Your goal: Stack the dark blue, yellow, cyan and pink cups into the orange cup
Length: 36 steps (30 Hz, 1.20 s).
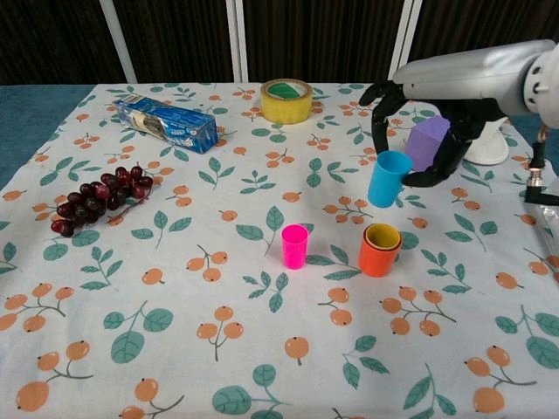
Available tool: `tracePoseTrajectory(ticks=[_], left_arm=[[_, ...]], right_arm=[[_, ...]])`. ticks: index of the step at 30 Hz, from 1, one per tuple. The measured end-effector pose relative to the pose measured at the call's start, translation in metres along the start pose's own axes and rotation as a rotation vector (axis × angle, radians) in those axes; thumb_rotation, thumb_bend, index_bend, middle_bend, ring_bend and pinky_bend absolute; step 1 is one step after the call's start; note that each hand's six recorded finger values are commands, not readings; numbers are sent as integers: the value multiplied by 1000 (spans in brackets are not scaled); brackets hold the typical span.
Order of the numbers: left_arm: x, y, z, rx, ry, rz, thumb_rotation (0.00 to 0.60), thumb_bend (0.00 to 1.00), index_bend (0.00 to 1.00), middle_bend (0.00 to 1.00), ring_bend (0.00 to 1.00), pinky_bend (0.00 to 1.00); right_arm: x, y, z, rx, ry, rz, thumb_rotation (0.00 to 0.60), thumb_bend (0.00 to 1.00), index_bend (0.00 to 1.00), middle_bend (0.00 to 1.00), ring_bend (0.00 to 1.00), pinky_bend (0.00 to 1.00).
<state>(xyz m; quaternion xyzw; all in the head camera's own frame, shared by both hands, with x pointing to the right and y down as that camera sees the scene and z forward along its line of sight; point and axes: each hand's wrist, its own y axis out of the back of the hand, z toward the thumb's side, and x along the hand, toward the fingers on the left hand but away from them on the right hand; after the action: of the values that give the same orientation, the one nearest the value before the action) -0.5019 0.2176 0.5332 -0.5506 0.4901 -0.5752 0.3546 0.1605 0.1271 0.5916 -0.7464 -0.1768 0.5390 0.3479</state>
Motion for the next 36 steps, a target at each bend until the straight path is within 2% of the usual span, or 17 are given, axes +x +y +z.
tracePoseTrajectory(ticks=[11, 17, 25, 34, 36], left_arm=[[-1, -1, 1, 5, -2, -2, 600, 798, 155, 25, 0, 0], [-1, -1, 1, 6, -2, 0, 600, 798, 155, 25, 0, 0], [0, 0, 0, 4, 0, 1, 600, 798, 155, 25, 0, 0], [0, 0, -1, 5, 1, 2, 600, 797, 155, 25, 0, 0], [0, 0, -1, 5, 1, 1, 600, 798, 155, 25, 0, 0]], right_arm=[[11, -23, -11, -43, 13, 24, 600, 400, 492, 0, 0, 15], [9, -35, -8, -14, 35, 23, 600, 400, 492, 0, 0, 15], [3, -42, -4, 3, 38, 9, 600, 400, 492, 0, 0, 15], [-5, -51, -8, -5, 17, 26, 600, 400, 492, 0, 0, 16], [-6, -52, -9, -8, 14, 30, 600, 400, 464, 0, 0, 15]])
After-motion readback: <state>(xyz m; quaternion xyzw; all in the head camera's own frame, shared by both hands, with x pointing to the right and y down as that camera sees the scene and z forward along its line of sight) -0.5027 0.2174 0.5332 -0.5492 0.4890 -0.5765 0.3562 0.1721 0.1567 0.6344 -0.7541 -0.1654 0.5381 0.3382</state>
